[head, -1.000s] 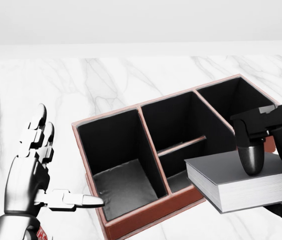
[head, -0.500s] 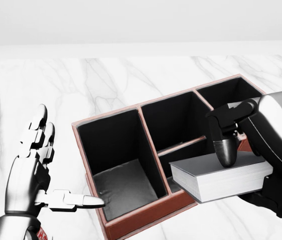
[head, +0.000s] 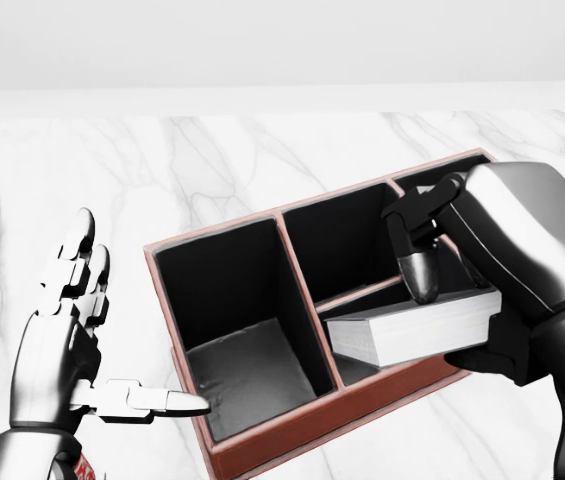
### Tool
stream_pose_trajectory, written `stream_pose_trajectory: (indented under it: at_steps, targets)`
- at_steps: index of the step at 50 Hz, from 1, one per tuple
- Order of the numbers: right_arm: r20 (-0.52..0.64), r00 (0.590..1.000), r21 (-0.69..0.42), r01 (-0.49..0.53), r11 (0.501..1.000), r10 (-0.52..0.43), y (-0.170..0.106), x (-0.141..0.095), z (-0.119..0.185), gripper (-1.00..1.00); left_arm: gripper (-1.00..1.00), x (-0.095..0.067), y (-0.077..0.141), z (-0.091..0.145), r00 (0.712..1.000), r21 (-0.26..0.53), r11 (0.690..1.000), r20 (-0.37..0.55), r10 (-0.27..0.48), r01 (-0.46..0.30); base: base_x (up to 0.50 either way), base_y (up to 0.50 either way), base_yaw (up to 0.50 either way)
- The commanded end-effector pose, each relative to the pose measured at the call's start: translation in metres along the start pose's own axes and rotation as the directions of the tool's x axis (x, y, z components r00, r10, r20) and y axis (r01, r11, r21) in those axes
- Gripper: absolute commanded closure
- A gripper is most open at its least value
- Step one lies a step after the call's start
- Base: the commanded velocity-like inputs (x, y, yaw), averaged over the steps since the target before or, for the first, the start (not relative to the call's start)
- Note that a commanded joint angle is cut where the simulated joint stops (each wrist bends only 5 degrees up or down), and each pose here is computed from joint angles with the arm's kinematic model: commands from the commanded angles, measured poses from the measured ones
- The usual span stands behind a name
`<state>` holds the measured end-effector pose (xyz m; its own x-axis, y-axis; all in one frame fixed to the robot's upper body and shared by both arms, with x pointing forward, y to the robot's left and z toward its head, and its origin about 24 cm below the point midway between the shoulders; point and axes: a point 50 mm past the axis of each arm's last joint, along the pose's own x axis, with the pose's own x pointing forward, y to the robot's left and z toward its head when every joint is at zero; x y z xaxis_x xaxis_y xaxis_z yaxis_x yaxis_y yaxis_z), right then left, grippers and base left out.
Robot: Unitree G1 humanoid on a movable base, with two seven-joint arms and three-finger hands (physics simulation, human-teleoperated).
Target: Pick up the book and place it in the back compartment of the caddy.
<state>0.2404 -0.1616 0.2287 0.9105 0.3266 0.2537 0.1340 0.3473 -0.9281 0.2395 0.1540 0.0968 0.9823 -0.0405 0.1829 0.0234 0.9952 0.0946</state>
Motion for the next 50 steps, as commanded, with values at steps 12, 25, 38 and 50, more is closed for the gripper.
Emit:
stream_pose_trajectory:
  at_steps: [12,25,38,50]
  targets:
    - [-0.058,0.995,0.017,-0.08,0.997,0.081,0.012,0.02,-0.017,1.0,-1.0,0.0,0.0,-0.002,1.0,0.0,1.0,-0.008,0.0,0.0,0.0,0.0,0.0]
    - [-0.061,0.994,0.019,-0.093,0.995,0.094,0.012,0.029,-0.02,1.0,-1.0,0.0,0.0,-0.001,1.0,0.0,1.0,-0.005,0.0,0.0,0.0,0.0,0.0]
    - [-0.036,0.99,0.012,-0.135,0.991,0.135,0.022,0.034,-0.017,1.0,-1.0,0.0,0.0,-0.001,1.0,0.001,1.0,-0.003,0.001,-0.001,0.0,0.0,0.0]
    - [-0.027,0.988,0.007,-0.151,0.988,0.151,0.027,0.036,-0.017,1.0,-1.0,0.0,0.0,-0.002,1.0,0.002,1.0,-0.008,0.002,-0.002,0.0,0.0,0.0]
